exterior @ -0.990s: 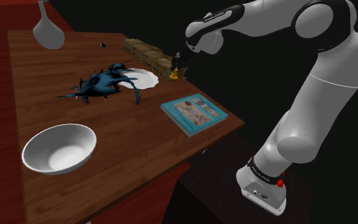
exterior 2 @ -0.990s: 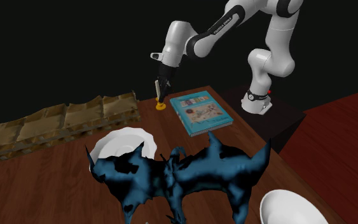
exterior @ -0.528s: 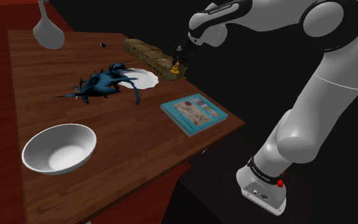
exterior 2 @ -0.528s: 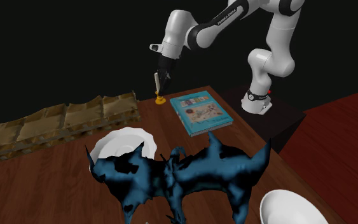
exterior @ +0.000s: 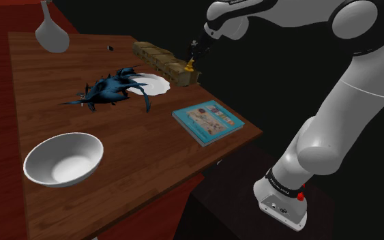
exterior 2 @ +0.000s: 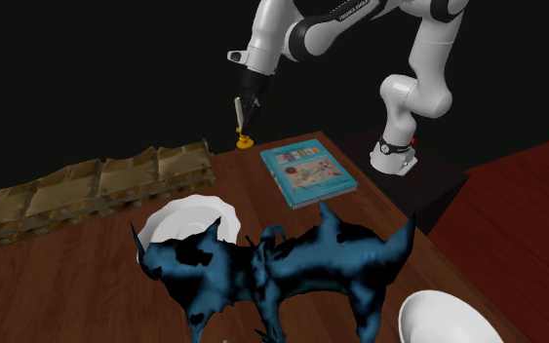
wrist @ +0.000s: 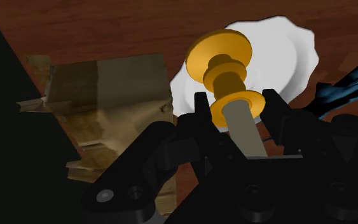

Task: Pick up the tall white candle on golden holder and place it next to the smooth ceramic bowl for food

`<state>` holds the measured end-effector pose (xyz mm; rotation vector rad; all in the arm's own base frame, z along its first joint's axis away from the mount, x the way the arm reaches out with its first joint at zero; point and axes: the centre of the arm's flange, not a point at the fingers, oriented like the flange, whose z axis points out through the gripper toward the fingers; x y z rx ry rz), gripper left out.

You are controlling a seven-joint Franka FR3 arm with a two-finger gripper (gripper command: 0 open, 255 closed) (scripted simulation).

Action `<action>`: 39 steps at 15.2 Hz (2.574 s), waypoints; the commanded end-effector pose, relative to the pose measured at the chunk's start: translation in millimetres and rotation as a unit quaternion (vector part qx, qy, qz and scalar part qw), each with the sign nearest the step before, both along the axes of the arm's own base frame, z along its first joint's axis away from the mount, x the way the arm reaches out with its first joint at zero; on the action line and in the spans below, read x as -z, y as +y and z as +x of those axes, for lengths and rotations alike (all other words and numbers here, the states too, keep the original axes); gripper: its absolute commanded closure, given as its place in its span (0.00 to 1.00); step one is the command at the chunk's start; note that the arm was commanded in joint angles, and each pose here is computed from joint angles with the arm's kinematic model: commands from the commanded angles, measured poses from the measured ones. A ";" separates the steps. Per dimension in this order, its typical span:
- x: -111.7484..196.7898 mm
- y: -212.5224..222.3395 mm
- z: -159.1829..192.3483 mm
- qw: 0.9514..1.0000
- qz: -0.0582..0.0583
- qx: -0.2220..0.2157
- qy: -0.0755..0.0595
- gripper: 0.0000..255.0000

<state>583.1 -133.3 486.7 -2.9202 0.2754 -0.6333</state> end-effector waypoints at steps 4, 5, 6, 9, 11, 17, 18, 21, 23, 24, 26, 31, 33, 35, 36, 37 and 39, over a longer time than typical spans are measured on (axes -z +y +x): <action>-27.0 0.8 -0.4 1.000 0.000 0.000 0.000 1.00; -30.8 0.8 -0.4 1.000 0.000 0.000 0.000 1.00; -30.9 13.2 -5.0 1.000 0.000 0.000 0.000 1.00; -31.1 50.3 -18.7 1.000 0.000 0.000 0.000 1.00; -31.2 75.1 -27.9 1.000 0.000 0.000 0.000 1.00; -31.5 149.3 -55.4 1.000 0.000 0.000 0.000 1.00; -31.6 161.7 -60.0 1.000 0.000 0.000 0.000 1.00; -31.8 198.8 -73.7 1.000 0.000 0.000 0.000 1.00; -31.9 223.6 -82.9 1.000 0.000 0.000 0.000 1.00; -32.0 236.0 -87.5 1.000 0.000 0.000 0.000 1.00; -32.1 260.7 -96.6 1.000 0.000 0.000 0.000 1.00; -32.4 322.6 -119.5 1.000 0.000 0.000 0.000 1.00; -32.5 347.4 -128.7 1.000 0.000 0.000 0.000 1.00; -32.6 372.1 -137.9 1.000 0.000 0.000 0.000 1.00; -32.7 384.5 -142.5 1.000 0.000 0.000 0.000 1.00; -32.7 396.9 -147.0 1.000 0.000 0.000 0.000 1.00; -32.9 421.6 -156.2 1.000 0.000 0.000 0.000 1.00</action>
